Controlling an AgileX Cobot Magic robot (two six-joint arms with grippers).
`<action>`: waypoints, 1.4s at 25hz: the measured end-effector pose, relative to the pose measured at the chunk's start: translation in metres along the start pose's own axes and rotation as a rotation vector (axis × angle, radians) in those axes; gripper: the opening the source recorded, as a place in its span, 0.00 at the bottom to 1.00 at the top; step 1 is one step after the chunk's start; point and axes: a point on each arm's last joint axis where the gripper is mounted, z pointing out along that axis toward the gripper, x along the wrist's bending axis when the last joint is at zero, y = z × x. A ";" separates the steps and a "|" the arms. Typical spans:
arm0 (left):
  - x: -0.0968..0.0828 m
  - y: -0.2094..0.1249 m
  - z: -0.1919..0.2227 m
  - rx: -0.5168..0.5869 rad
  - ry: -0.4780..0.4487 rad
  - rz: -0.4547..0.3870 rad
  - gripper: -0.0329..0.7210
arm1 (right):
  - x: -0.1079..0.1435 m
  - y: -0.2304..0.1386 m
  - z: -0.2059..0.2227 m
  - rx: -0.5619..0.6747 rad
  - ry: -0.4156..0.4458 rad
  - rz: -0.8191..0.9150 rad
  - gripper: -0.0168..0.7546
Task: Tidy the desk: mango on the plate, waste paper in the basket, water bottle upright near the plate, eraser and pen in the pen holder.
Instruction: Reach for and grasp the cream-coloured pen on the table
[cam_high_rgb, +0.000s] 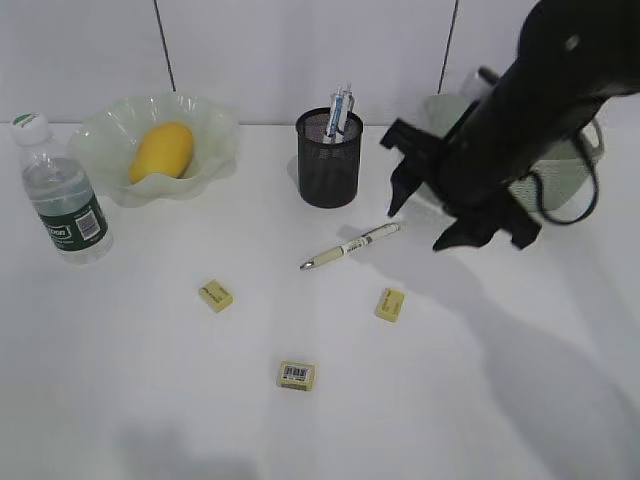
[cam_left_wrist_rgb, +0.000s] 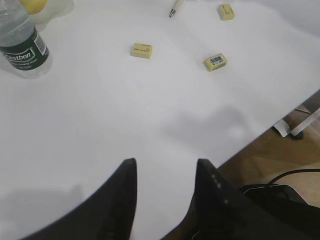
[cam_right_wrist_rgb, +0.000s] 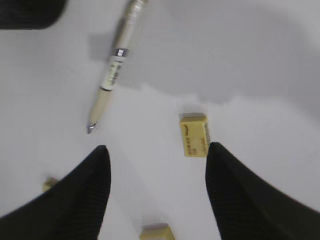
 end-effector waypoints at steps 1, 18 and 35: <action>0.000 0.000 0.000 0.000 0.000 0.000 0.44 | -0.002 -0.001 0.009 0.015 -0.016 0.028 0.64; 0.001 -0.013 -0.020 -0.150 0.022 -0.009 0.43 | 0.035 0.016 0.063 0.046 -0.004 0.126 0.64; 0.001 -0.015 -0.021 -0.164 0.305 -0.205 0.40 | 0.041 0.024 0.095 -0.017 -0.154 0.230 0.64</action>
